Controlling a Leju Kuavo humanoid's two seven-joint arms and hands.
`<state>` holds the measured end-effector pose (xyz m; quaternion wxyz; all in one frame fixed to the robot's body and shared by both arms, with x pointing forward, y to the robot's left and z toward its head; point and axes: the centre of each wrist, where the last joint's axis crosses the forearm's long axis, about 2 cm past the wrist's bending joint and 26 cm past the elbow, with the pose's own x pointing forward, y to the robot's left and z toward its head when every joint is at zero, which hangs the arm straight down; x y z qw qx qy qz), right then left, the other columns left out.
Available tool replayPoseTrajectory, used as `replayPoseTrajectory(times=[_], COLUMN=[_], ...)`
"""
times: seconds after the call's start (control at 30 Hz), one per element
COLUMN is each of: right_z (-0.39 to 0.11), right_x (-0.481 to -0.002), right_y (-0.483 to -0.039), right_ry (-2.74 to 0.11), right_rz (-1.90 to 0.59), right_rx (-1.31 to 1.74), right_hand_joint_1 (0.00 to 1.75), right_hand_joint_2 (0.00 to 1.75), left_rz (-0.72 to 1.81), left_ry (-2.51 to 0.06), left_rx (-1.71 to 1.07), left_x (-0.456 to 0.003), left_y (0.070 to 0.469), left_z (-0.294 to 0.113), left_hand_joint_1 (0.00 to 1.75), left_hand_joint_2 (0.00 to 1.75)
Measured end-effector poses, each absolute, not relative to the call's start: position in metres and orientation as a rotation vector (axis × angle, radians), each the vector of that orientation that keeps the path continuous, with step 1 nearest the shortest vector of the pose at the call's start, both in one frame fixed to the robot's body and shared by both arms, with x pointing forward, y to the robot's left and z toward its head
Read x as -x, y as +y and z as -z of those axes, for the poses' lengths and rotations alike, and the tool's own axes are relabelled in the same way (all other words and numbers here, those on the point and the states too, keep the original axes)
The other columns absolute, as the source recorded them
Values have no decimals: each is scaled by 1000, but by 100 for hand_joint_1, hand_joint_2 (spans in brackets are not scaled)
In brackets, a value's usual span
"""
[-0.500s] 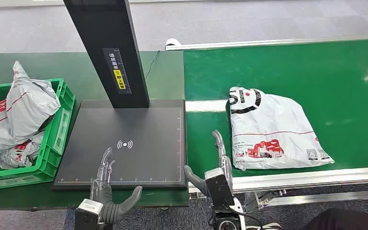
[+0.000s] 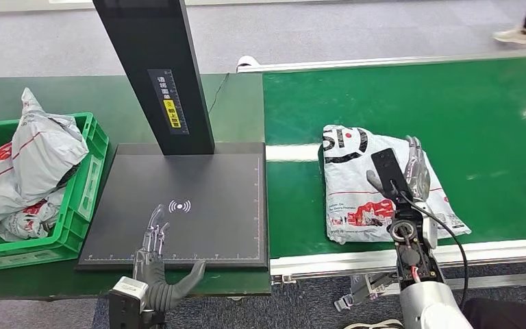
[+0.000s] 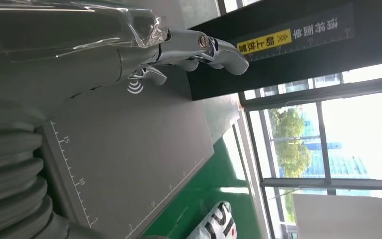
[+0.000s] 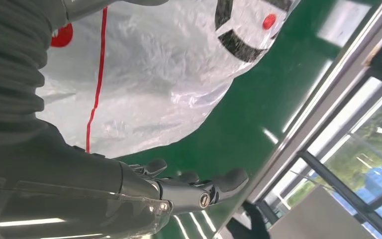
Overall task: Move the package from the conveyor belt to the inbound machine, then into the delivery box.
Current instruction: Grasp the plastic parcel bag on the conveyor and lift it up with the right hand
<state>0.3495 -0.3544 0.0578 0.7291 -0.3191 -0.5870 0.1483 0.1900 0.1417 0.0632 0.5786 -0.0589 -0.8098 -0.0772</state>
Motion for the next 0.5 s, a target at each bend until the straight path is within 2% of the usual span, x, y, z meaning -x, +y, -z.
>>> replayPoseTrajectory(times=[0.5], right_z=[-50], right_x=[-350], right_y=[-368], right_ry=[-1213], right_rz=[-303], right_rx=[699], right_hand_joint_1=[0], right_hand_joint_2=[175], left_rz=[186], left_ry=[-1888], left_rx=[142], left_x=[-192], left_y=[141], left_z=[-61], left_hand_joint_1=[0], left_hand_joint_2=[175])
